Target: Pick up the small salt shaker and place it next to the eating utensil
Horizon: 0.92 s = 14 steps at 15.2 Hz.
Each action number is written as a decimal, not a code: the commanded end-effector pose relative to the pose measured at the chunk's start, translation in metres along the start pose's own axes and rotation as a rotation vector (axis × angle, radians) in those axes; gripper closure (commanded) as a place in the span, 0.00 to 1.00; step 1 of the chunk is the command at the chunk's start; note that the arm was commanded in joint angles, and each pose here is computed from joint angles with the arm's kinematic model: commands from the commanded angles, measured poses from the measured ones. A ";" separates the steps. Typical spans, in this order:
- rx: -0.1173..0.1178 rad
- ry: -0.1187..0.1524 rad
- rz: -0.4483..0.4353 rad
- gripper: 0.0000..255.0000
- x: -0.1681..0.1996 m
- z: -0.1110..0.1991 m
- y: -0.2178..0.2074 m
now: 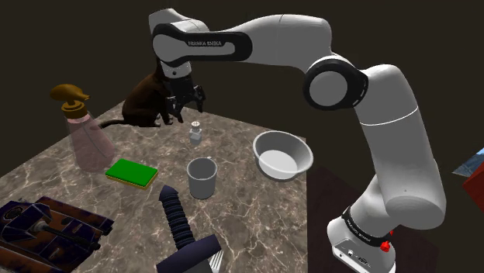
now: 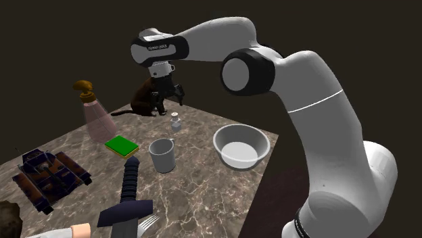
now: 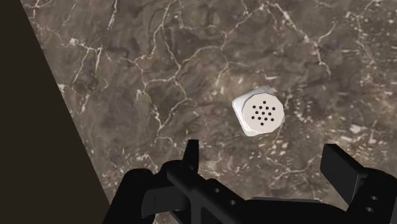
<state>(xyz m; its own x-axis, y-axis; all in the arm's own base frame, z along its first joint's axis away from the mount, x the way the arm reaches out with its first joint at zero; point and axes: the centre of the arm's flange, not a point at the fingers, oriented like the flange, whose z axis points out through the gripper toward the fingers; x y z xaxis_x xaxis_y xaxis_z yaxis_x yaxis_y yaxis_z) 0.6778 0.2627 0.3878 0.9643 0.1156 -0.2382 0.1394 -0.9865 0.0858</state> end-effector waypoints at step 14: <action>-0.006 -0.028 -0.017 0.00 0.008 0.060 -0.013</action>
<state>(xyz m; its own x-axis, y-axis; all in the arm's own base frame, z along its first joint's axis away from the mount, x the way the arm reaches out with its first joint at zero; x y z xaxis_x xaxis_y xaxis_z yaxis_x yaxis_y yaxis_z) 0.6729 0.2677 0.3851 0.9758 0.1268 -0.1784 0.1427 -0.9866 0.0791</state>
